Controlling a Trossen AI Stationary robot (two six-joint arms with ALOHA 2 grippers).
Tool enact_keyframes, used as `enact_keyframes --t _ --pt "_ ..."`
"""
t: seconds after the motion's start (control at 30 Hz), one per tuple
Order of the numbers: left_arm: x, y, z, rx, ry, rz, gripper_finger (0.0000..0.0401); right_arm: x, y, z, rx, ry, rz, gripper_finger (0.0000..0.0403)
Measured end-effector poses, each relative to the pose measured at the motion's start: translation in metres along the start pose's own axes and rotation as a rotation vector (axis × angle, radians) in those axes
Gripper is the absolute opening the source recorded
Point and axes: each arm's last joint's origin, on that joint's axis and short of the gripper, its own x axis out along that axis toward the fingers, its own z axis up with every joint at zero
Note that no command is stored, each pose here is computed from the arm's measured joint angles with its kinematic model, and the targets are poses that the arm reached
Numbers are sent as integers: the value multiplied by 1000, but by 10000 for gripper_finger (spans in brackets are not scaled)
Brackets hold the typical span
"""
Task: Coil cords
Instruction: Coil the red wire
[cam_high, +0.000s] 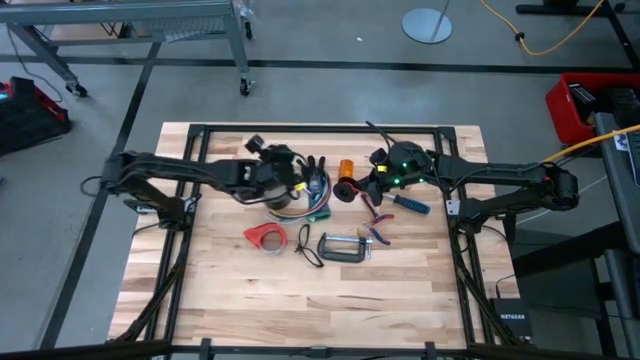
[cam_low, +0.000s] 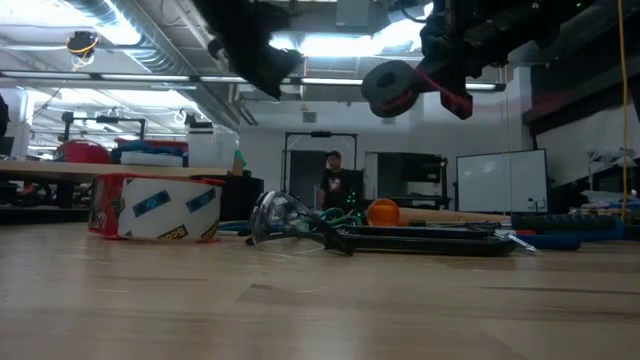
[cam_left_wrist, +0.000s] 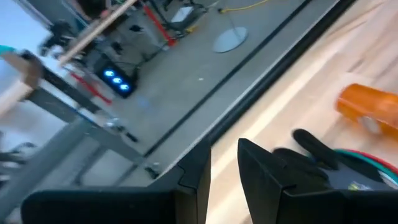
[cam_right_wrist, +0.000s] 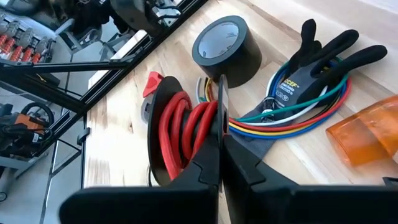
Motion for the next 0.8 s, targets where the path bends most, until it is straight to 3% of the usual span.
enact_keyframes --t 0.33,0.43,0.67,0.8 --pt "-17 42 -74 -248 3 -124 74 0 0 1 -7 -7 3 5" --pt "-18 42 -93 -376 -61 -262 74 0 0 1 -8 -7 4 5" --pt "-21 36 -113 -651 -391 -675 74 0 1 2 -12 -22 12 5" --pt "-18 29 -122 -743 -320 -751 74 0 3 6 -23 -67 24 5"
